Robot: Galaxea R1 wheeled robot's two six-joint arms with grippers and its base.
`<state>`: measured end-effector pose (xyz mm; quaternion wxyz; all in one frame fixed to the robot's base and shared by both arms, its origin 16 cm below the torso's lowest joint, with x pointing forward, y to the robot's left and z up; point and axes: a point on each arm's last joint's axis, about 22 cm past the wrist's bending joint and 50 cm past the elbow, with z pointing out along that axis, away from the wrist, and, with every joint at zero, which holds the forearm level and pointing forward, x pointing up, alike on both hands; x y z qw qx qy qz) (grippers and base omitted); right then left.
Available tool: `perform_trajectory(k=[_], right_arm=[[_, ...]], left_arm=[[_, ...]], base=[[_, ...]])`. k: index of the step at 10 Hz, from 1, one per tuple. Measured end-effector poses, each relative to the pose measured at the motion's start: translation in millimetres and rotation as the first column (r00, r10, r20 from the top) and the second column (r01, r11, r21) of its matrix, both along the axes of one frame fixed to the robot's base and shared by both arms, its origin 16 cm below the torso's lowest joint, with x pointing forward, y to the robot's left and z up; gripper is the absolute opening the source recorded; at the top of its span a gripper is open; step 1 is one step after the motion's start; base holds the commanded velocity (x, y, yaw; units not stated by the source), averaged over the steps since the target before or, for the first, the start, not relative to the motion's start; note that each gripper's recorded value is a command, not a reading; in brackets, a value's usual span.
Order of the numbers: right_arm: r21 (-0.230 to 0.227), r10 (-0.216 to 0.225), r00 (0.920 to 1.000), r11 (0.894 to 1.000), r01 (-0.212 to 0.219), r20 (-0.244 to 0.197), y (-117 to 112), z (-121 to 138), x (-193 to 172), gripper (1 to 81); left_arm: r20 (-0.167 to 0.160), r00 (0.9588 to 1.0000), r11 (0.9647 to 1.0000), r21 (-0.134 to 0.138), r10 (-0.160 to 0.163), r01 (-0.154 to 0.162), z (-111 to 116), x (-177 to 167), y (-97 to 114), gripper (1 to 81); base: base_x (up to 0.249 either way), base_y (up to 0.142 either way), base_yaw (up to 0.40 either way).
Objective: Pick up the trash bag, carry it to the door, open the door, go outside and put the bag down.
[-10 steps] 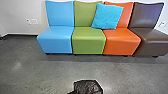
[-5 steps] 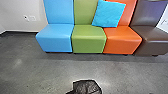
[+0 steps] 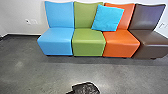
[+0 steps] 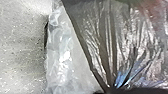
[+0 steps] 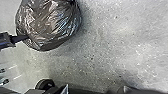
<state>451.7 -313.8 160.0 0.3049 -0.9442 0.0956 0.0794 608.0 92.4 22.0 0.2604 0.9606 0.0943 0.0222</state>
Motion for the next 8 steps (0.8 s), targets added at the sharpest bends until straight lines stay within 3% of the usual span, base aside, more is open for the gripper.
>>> perform_trajectory(k=[5,8], right_arm=[[-0.011,-0.006,0.9958,1.000,0.007,0.092,-5,86,18,81.1],[-0.025,-0.014,0.9900,1.000,0.018,0.140,-13,133,21,81.1]], left_arm=[[0.086,0.9963,1.0000,0.007,-0.001,0.000,103,27,6,1.0],[0.132,0.9913,0.9999,0.015,-0.004,0.002,163,37,14,1.0]], base=[[0.000,0.000,0.000],[0.000,0.000,0.000]])
